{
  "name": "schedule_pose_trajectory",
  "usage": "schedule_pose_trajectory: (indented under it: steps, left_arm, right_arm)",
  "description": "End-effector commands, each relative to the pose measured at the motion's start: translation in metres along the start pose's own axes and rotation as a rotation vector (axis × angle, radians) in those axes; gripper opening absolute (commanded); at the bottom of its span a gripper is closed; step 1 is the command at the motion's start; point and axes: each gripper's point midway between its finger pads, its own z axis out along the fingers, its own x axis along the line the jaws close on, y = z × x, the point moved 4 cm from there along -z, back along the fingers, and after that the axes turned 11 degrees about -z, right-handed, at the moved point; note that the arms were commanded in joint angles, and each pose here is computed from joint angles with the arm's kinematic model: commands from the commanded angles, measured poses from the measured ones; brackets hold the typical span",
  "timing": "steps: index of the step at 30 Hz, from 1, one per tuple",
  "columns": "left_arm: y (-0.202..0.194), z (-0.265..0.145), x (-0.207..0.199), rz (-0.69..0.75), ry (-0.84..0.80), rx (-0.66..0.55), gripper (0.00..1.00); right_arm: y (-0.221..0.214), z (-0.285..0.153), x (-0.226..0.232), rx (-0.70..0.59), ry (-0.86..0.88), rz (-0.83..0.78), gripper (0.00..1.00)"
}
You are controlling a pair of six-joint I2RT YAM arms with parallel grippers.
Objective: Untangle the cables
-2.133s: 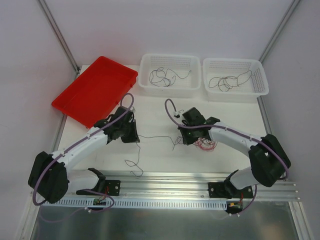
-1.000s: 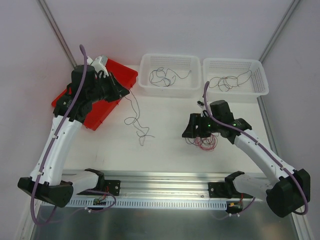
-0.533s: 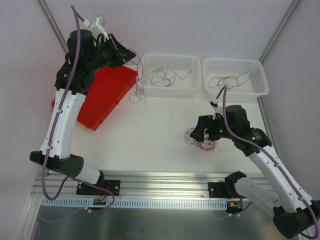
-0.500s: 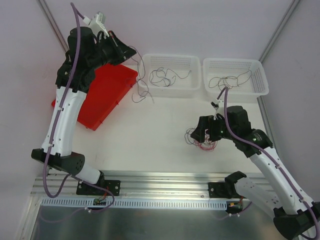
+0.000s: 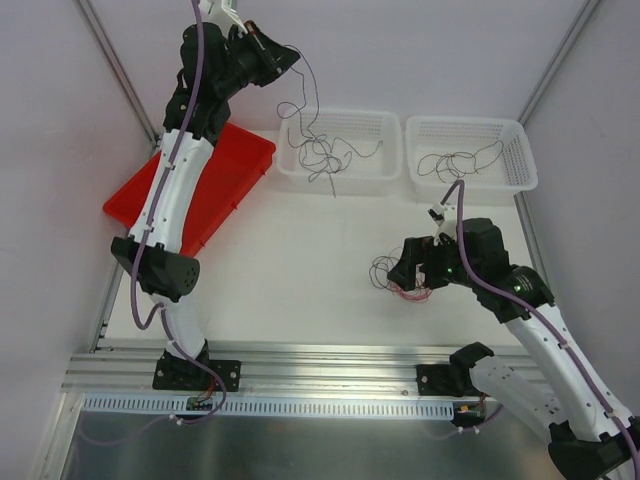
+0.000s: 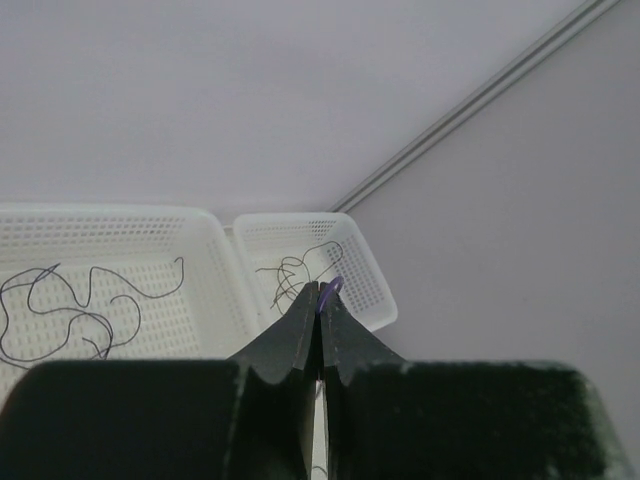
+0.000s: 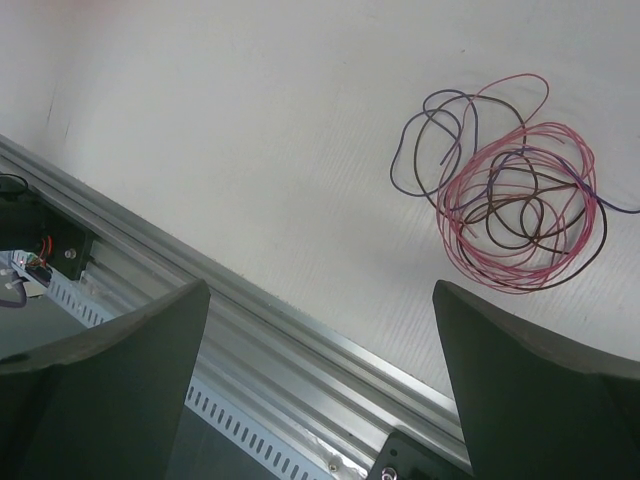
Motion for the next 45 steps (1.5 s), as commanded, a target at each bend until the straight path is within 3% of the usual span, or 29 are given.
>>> schedule_pose_trajectory:
  steps: [1, 13, 20, 23, 25, 28, 29, 30, 32, 36, 39, 40, 42, 43, 45]
  left_arm:
    - [0.019, 0.013, -0.023, 0.045, -0.130, -0.101, 0.00]
    - [0.012, 0.080, 0.036, 0.110, -0.134, -0.183, 0.00]
    - [-0.027, 0.128, 0.123, 0.131, -0.047, -0.178, 0.00]
    - [-0.054, 0.140, 0.171, 0.157, 0.043, -0.123, 0.02]
    - [-0.067, 0.142, 0.186, 0.155, 0.074, -0.073, 0.12]
    - [-0.076, 0.133, 0.186, 0.145, 0.080, -0.028, 0.40]
    - [-0.085, 0.128, 0.188, 0.140, 0.083, 0.001, 0.54]
    - [-0.085, 0.125, 0.184, 0.145, 0.080, 0.005, 0.58]
    - [-0.083, 0.111, 0.166, 0.173, 0.061, 0.010, 0.67]
    - [-0.077, 0.073, 0.115, 0.207, 0.025, 0.025, 0.93]
    - [-0.094, 0.047, 0.109, 0.183, 0.067, 0.080, 0.99]
    - [-0.092, 0.030, 0.086, 0.181, 0.041, 0.074, 0.99]
    - [-0.119, 0.008, 0.095, 0.163, 0.085, 0.137, 0.99]
    - [-0.121, -0.010, 0.075, 0.176, 0.068, 0.124, 0.99]
    - [-0.149, -0.035, 0.091, 0.177, 0.136, 0.199, 0.99]
  right_arm:
    - [-0.003, 0.003, -0.002, 0.017, -0.002, -0.022, 1.00]
    - [-0.009, 0.021, -0.004, 0.077, 0.014, -0.013, 1.00]
    - [-0.017, 0.028, -0.008, 0.110, 0.005, -0.006, 1.00]
    - [-0.021, 0.031, -0.009, 0.122, 0.003, -0.005, 1.00]
    - [-0.021, 0.031, -0.009, 0.120, 0.008, -0.003, 1.00]
    - [-0.023, 0.033, -0.010, 0.126, -0.003, -0.002, 1.00]
    - [-0.024, 0.032, -0.014, 0.131, -0.030, -0.003, 1.00]
    - [-0.025, 0.032, -0.017, 0.135, -0.049, -0.002, 1.00]
    - [-0.025, 0.032, -0.022, 0.142, -0.093, -0.003, 1.00]
    - [-0.024, 0.032, -0.031, 0.149, -0.159, 0.034, 1.00]
    - [-0.026, 0.035, -0.042, 0.165, -0.218, 0.084, 1.00]
    - [-0.027, 0.037, -0.044, 0.171, -0.232, 0.099, 0.99]
    - [-0.031, 0.043, -0.053, 0.194, -0.273, 0.152, 0.98]
    - [-0.033, 0.046, -0.056, 0.197, -0.287, 0.170, 0.97]
    - [-0.034, 0.052, -0.063, 0.195, -0.322, 0.210, 0.94]
